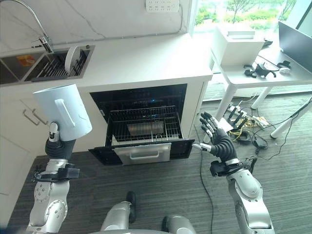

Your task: Place the dishes in the dishwasher.

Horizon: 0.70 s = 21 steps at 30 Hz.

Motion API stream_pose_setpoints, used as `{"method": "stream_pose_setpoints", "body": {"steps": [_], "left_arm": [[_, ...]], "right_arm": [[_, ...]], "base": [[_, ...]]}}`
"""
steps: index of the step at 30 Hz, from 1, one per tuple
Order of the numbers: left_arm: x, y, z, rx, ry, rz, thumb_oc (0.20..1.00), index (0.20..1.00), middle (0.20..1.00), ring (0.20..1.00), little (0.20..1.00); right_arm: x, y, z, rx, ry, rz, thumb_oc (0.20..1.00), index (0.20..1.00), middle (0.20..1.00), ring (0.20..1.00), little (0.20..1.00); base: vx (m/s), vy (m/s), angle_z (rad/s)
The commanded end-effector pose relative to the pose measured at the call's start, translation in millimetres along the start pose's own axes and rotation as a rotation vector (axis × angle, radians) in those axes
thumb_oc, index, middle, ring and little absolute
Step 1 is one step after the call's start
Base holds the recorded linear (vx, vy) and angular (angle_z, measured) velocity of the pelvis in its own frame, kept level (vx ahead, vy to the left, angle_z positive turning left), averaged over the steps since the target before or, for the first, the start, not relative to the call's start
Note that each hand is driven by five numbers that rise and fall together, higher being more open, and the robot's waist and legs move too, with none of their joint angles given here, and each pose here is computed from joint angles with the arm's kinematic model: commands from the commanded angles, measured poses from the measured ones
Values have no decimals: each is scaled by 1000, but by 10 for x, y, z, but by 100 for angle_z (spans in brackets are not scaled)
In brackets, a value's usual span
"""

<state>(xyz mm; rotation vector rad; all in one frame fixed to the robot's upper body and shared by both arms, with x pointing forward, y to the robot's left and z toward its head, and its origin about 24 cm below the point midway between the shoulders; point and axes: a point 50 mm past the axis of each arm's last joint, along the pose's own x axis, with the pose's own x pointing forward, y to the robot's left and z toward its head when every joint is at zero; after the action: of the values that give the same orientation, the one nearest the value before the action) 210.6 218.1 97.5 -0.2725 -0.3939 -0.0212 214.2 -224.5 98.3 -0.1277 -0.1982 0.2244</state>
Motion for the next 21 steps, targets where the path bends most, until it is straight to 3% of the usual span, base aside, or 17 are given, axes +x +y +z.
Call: {"method": "stream_pose_setpoints", "body": {"steps": [1,21], "left_arm": [[51,71,359,48,-178,1,200,200,200,200,200],[196,-52,432,75,-194,-88,200,200,200,200,200]], "right_arm": [[19,39,224,-23,-121,43,1000,1000,1000,1000,1000],[131,26,192,13,-93,-17,1000,1000,1000,1000,1000]], "base": [[164,175,-40],[104,145,-3]]}}
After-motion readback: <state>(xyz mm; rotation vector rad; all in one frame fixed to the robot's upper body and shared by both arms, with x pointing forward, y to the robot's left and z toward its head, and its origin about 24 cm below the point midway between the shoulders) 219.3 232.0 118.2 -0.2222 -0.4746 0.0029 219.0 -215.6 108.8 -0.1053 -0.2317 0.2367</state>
